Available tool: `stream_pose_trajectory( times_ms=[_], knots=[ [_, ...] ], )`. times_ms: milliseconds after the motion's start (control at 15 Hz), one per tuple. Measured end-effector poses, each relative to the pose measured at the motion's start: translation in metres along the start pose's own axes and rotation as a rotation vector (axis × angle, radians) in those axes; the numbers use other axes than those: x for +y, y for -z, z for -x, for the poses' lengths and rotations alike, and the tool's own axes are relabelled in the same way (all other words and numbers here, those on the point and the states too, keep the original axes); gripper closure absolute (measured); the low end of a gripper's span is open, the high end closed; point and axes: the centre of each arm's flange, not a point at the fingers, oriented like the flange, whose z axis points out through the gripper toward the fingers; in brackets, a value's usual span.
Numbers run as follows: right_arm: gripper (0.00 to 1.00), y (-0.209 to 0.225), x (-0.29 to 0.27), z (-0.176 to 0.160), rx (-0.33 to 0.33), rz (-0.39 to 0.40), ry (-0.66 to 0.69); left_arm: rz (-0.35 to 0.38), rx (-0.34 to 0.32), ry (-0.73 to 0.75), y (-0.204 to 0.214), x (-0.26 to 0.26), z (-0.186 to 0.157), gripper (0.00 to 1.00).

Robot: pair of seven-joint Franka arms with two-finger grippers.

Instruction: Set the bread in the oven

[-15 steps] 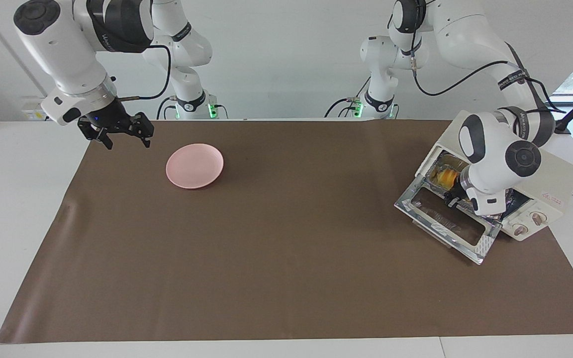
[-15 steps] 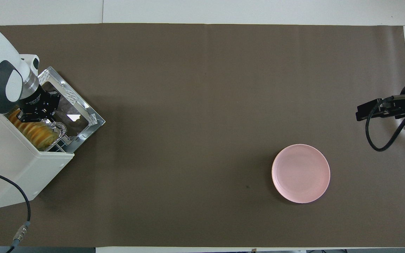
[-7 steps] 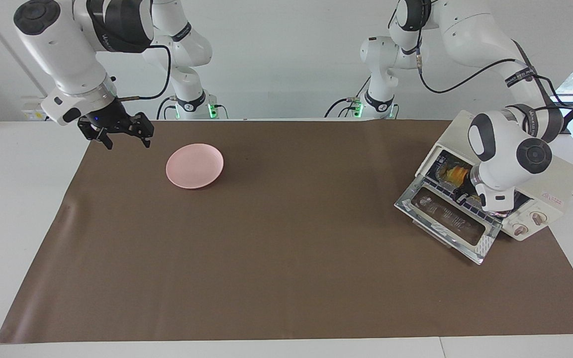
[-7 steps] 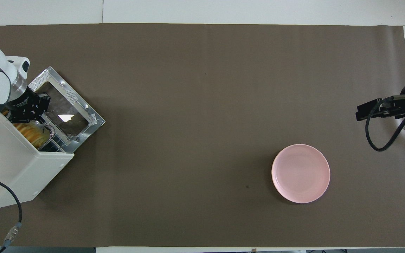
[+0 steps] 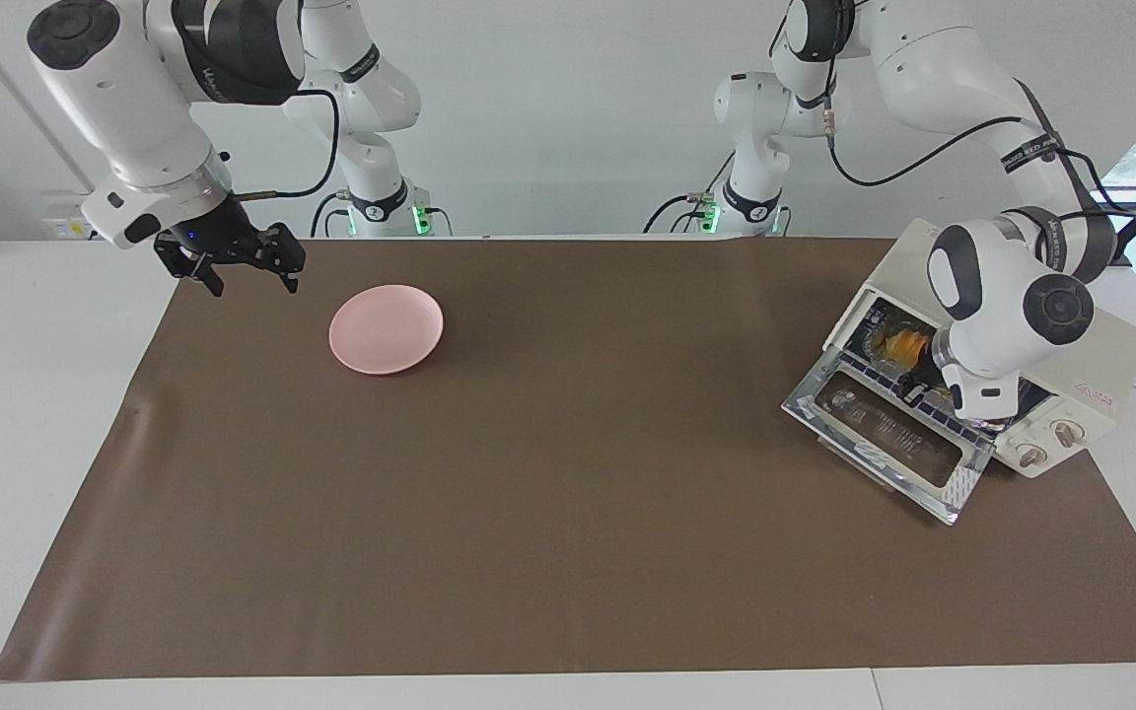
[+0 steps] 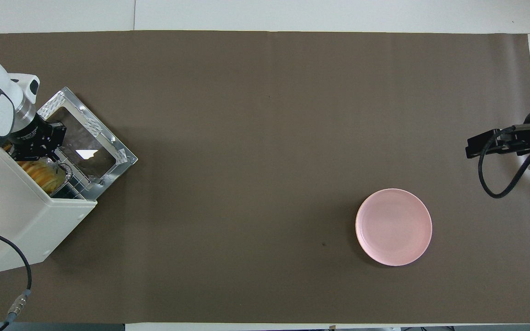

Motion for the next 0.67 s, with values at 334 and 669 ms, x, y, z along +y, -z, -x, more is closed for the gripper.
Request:
stream_pose_trajectory(
  times_ms=[334,669],
  knots=[
    [0.00,0.000,0.000,0.000,0.000,0.000,0.000,0.043,0.076,-0.041,0.044,0.017,0.011,0.11],
    [0.00,0.000,0.000,0.000,0.000,0.000,0.000,0.086,0.157,-0.169,0.090,0.041,0.032,0.00]
  ],
)
